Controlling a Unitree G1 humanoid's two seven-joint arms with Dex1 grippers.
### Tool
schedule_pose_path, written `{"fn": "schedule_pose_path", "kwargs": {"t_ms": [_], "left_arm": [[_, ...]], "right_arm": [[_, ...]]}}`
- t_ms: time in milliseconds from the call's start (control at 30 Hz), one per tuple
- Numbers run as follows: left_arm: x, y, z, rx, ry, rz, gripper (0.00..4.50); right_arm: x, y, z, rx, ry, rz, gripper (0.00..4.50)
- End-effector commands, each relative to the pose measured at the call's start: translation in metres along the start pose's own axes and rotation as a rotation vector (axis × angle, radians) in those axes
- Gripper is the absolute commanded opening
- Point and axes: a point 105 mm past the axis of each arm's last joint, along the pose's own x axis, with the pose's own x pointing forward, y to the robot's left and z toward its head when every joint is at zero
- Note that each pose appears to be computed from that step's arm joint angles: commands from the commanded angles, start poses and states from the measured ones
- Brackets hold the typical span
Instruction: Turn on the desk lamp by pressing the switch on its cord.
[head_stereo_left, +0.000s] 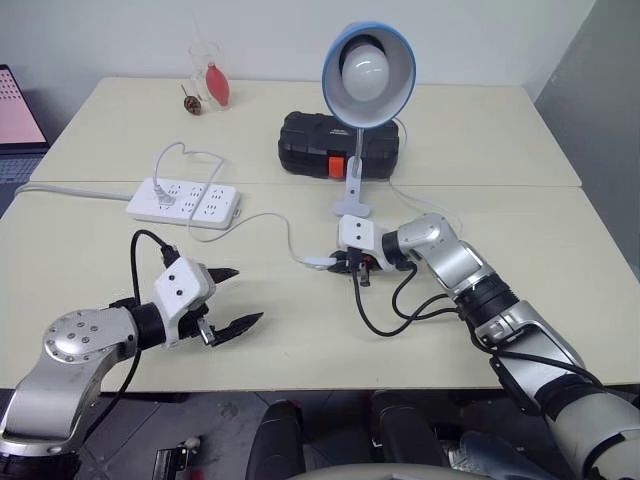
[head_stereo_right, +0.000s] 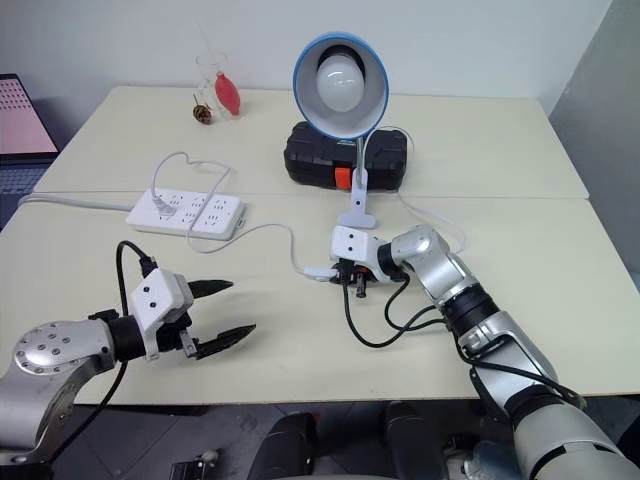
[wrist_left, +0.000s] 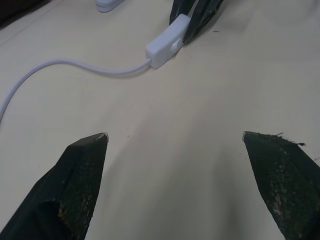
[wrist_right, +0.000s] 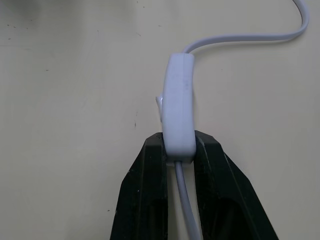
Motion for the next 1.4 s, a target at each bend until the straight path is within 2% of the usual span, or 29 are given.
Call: {"fn": "schedule_pose_path", "kwargs": {"t_ms": [33, 267, 367, 700, 1167, 1267, 1400], "left_arm": [[0.003, 0.002, 0.018, 0.031, -0.066, -0.005, 4.5], [0.015, 0.0, 0.053, 0.055, -0.172, -0.112, 4.5], [0.018, 0.0, 0.06, 0.059, -0.182, -0.154, 4.5], [0.038, -0.011, 0.059, 0.073, -0.151, -0.305, 4.5], [0.05, -0.015, 0.055, 0.104, -0.148, -0.336, 4.5], [0.052, -0.016, 0.054, 0.102, -0.152, -0.344, 4.02], [0.056, -0.016, 0.052, 0.106, -0.151, -0.35, 3.13]], "right_arm": [[-0.008, 0.004, 0.019, -0.022, -0.06, 0.027, 0.36], [-0.028, 0.026, 0.046, 0.044, -0.146, 0.137, 0.36], [-0.032, 0.031, 0.052, 0.053, -0.15, 0.158, 0.36], [-0.038, 0.039, 0.061, 0.011, -0.141, 0.178, 0.36], [-0.039, 0.042, 0.062, -0.048, -0.124, 0.179, 0.36], [-0.039, 0.042, 0.062, -0.052, -0.124, 0.181, 0.36], [-0.038, 0.042, 0.062, -0.062, -0.121, 0.185, 0.36]]}}
